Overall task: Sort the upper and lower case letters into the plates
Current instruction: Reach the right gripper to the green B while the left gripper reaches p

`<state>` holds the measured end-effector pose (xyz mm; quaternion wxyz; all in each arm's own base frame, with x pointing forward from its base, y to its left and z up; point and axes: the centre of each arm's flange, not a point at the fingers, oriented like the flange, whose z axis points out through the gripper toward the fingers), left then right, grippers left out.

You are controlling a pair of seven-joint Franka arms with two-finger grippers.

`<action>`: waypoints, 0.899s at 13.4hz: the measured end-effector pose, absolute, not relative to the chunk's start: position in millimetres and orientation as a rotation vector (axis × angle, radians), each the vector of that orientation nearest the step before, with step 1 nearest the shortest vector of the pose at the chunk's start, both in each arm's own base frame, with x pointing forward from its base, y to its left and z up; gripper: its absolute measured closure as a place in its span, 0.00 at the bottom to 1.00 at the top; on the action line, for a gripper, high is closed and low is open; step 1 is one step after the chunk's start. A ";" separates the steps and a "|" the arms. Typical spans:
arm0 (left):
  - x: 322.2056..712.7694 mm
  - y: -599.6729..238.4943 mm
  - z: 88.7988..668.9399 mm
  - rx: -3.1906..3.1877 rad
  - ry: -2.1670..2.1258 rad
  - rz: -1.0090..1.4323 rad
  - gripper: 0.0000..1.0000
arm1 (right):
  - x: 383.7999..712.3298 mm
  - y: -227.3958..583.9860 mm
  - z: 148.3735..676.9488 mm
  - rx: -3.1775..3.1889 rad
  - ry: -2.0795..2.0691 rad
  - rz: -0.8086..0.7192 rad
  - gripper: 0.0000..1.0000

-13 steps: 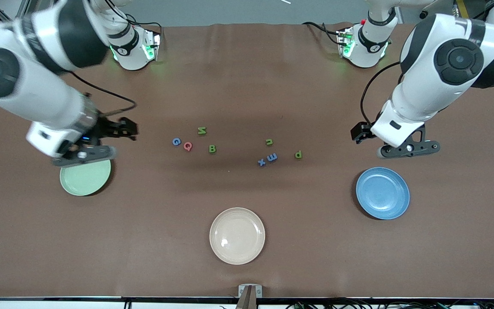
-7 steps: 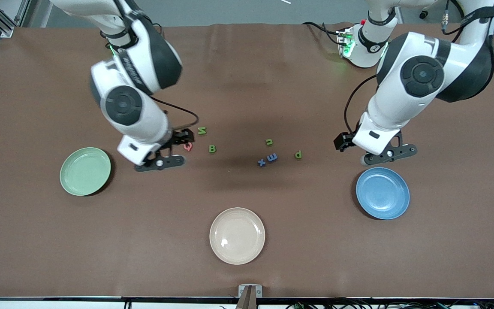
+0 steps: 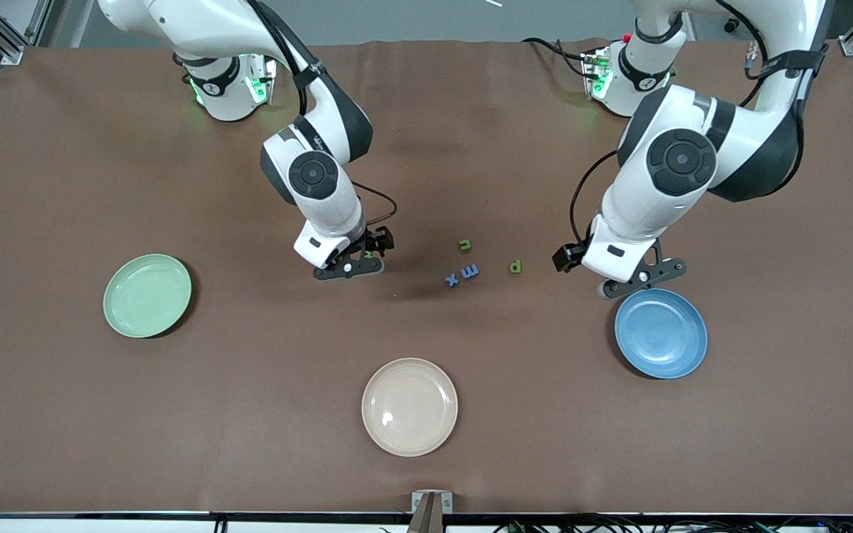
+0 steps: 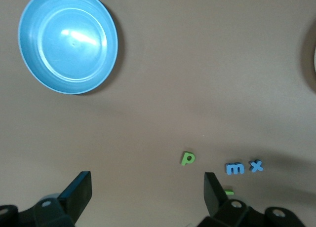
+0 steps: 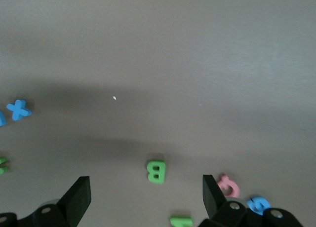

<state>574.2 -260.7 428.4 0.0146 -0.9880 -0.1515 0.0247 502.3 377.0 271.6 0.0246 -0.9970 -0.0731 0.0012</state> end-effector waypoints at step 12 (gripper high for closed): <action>571.8 -329.5 345.4 -3.028 -0.682 -0.025 0.00 | 471.7 384.5 203.1 -3.134 -0.155 0.110 0.04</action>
